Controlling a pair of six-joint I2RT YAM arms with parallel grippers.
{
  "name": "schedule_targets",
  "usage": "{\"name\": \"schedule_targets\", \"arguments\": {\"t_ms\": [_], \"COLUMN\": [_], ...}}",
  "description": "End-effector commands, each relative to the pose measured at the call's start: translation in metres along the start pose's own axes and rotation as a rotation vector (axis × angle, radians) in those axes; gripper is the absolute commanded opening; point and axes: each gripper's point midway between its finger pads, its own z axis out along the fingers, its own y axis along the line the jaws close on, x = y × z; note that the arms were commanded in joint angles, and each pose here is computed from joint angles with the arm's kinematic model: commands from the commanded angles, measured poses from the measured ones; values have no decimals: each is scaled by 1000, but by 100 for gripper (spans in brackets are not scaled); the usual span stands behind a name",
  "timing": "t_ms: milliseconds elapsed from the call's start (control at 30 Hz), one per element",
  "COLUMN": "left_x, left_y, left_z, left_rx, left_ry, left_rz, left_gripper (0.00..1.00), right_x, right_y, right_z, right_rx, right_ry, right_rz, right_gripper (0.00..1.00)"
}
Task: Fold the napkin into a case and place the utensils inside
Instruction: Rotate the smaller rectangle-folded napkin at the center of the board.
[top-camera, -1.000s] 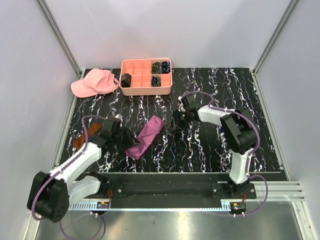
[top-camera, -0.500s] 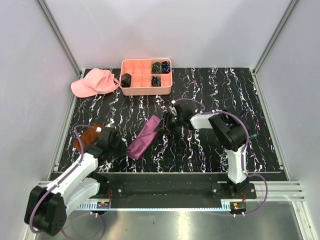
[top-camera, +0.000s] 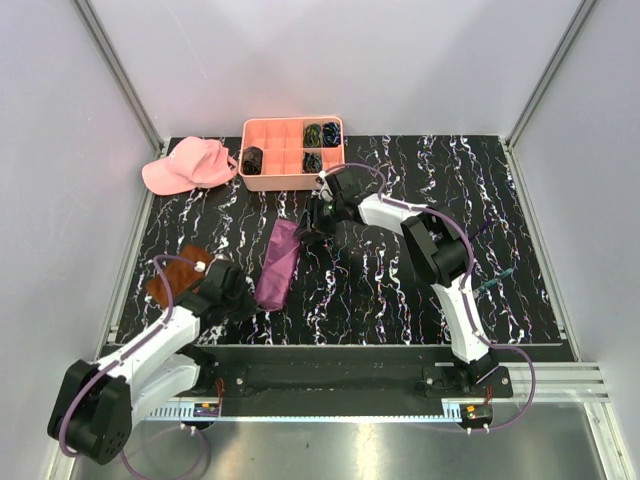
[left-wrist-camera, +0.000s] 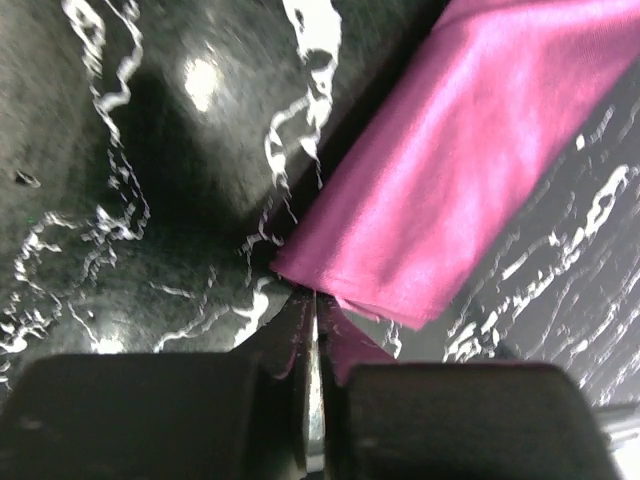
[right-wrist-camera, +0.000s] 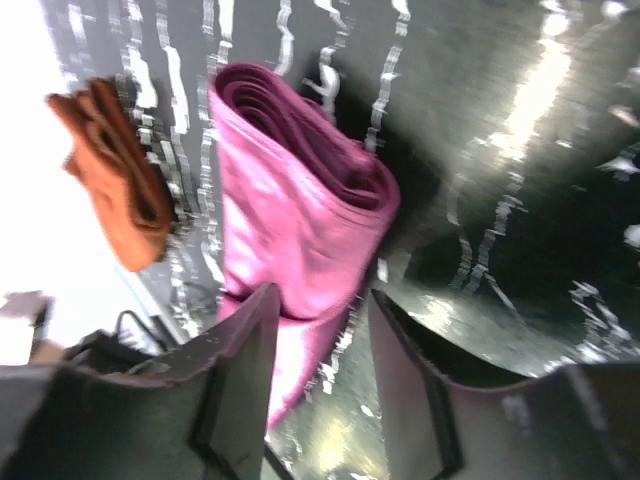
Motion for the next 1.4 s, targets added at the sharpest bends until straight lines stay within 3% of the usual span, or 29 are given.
{"name": "schedule_targets", "arguments": {"t_ms": [0,67,167,367,467,567,633,700,833,900,1067,1167,1200,1367], "left_x": [-10,-23,-37,-40,-37,-24,-13,-2,6,2,-9,-13,-10,-11], "left_y": [-39,-55,-62,-52,-44,-26,-16,-12,-29,-45,-93,-117,-121,-152], "left_z": [-29,-46,-56,-27,-6,10,15,18,9,-4,-49,-70,-74,-92], "left_rx": [179,229,213,94,74,30,14,25,117,196,416,499,515,576], "left_ry": [-34,-90,-127,-59,-50,-34,-15,4,-1,-21,-71,-82,-63,-5], "left_rz": [58,74,91,108,96,77,66,39,28,35,110,215,279,413], "left_gripper": [20,27,29,19,19,17,16,16,17,24,39,47,54,56], "right_x": [-6,-5,1,11,-2,-8,-23,-27,-14,-5,10,3,1,6], "right_y": [-7,-6,-8,-10,-17,-40,-46,-77,-149,-189,-266,-285,-287,-306], "right_z": [-20,-32,-45,-46,-66,-110,-162,-220,-298,-327,-345,-341,-338,-324], "right_rx": [110,133,167,154,218,307,345,454,550,634,842,880,873,892], "right_ry": [-12,-25,-46,-36,-128,-243,-366,-487,-578,-586,-533,-514,-504,-488], "right_rz": [-65,-66,-54,-11,36,132,156,223,389,461,586,581,584,644], "right_gripper": [53,58,66,67,68,69,71,88,96,98,96,94,93,77]}}
